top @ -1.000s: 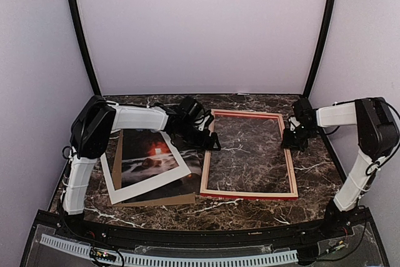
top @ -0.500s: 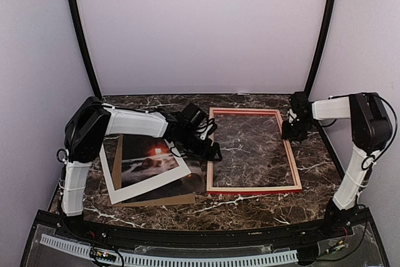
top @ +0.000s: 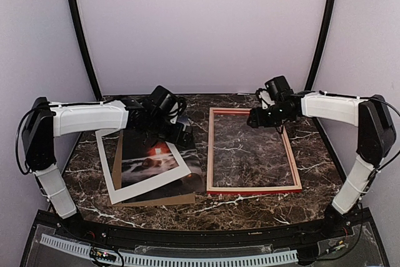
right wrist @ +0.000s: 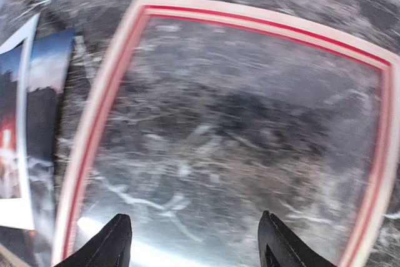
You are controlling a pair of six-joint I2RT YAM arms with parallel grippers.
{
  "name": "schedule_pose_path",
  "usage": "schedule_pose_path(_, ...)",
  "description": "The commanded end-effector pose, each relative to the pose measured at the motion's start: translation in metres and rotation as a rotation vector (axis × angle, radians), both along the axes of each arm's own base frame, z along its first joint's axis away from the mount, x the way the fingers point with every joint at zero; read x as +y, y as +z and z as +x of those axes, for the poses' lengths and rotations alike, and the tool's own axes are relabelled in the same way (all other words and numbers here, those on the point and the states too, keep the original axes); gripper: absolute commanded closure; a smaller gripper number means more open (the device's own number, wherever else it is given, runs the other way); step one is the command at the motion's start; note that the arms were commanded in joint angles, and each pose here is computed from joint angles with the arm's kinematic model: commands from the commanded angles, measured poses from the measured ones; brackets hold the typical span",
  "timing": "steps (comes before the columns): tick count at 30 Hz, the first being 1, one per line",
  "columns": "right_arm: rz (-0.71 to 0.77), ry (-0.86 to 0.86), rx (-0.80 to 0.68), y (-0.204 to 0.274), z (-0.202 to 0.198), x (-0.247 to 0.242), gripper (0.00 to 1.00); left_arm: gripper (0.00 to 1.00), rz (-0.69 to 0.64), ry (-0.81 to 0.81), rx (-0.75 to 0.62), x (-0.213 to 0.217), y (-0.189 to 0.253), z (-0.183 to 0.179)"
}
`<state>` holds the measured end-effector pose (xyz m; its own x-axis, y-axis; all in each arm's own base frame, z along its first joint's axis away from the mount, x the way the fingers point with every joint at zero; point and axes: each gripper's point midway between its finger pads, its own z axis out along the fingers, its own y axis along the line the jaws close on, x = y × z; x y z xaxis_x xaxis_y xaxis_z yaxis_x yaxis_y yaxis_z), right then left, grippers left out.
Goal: Put the photo into the frame
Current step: Pick up the mat board from the photo.
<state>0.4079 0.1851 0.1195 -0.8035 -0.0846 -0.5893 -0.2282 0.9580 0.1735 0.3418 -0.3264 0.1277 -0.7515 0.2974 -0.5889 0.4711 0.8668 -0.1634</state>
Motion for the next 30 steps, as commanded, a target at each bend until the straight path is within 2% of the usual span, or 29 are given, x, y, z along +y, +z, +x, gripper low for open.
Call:
schedule_pose_path(1,0.177,0.239,-0.002,0.02,-0.02,0.108,0.3,0.01,0.151,0.161,0.049,0.09,-0.019,-0.006)
schedule_pose_path(7,0.239,0.445,0.07,0.002,-0.046,0.216,0.31,0.01,0.024,0.366,0.103,0.161,-0.02,-0.015)
schedule_pose_path(13,0.259,0.558,0.147,-0.022,-0.063,0.283,0.32,0.01,-0.091,0.549,0.156,0.219,-0.025,-0.025)
schedule_pose_path(20,0.265,0.573,0.207,-0.048,-0.06,0.312,0.33,0.01,-0.252,0.713,0.226,0.273,-0.046,-0.035)
schedule_pose_path(30,0.29,0.574,0.268,-0.07,-0.063,0.325,0.36,0.01,-0.265,0.82,0.273,0.307,-0.069,-0.043)
